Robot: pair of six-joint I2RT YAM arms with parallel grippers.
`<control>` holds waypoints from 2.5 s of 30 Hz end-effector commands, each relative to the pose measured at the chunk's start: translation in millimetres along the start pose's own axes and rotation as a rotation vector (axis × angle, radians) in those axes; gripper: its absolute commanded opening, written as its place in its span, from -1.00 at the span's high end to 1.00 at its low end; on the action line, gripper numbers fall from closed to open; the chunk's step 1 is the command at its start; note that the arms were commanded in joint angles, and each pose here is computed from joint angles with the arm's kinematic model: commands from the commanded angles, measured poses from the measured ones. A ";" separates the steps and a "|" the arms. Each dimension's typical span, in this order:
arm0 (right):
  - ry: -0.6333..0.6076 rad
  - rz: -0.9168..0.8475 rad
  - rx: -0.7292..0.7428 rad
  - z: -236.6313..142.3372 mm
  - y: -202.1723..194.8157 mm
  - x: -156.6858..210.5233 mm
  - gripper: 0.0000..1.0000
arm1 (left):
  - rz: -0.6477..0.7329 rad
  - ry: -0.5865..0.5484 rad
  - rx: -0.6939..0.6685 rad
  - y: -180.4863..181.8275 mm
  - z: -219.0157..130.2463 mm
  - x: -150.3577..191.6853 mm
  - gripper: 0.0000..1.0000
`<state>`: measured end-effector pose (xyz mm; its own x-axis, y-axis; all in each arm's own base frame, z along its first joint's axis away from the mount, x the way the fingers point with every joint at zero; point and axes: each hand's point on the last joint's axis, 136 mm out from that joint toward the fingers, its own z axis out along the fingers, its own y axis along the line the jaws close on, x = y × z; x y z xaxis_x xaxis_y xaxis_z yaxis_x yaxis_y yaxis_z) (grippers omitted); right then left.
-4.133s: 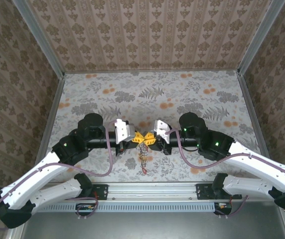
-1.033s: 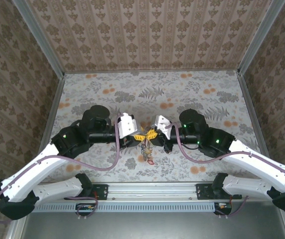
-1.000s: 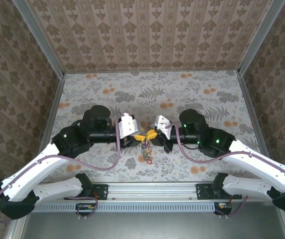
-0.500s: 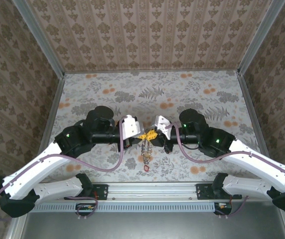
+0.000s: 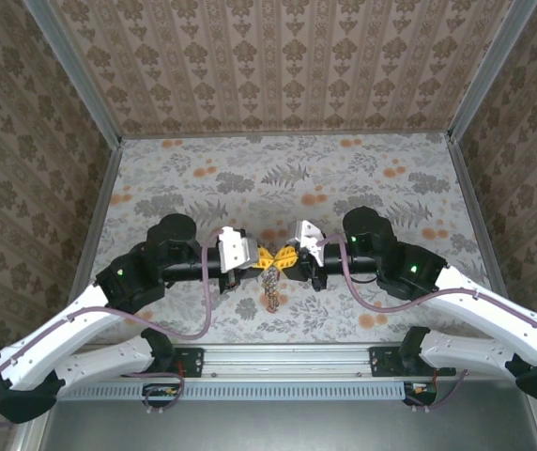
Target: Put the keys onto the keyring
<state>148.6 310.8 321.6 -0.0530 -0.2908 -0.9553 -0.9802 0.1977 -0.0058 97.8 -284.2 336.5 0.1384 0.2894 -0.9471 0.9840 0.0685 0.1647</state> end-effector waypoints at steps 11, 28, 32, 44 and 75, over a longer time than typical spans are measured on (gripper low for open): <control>-0.135 -0.027 -0.044 -14.4 14.2 -23.7 0.48 | 0.016 -0.279 0.034 -3.7 -10.6 -47.8 1.00; -0.196 -0.053 -0.019 -23.8 13.8 -32.9 0.59 | -0.022 -0.521 0.021 1.4 -23.3 -68.9 1.00; -0.206 -0.052 0.004 -26.2 9.7 -34.3 0.87 | -0.030 -0.529 0.013 3.4 -25.1 -69.2 1.00; -0.142 -0.047 0.203 -32.3 -24.2 -29.1 1.00 | -0.049 -0.097 -0.025 10.2 -17.1 -43.3 0.66; -0.086 -0.050 0.071 -15.6 -5.6 -21.4 1.00 | -0.010 0.238 0.014 10.6 17.4 5.7 0.35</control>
<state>159.9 298.5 314.4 -0.0457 -0.2893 -0.9562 -0.9573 0.2863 -0.0409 114.9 -300.7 333.0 0.0785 0.4762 -0.8758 0.9870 0.0862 0.1354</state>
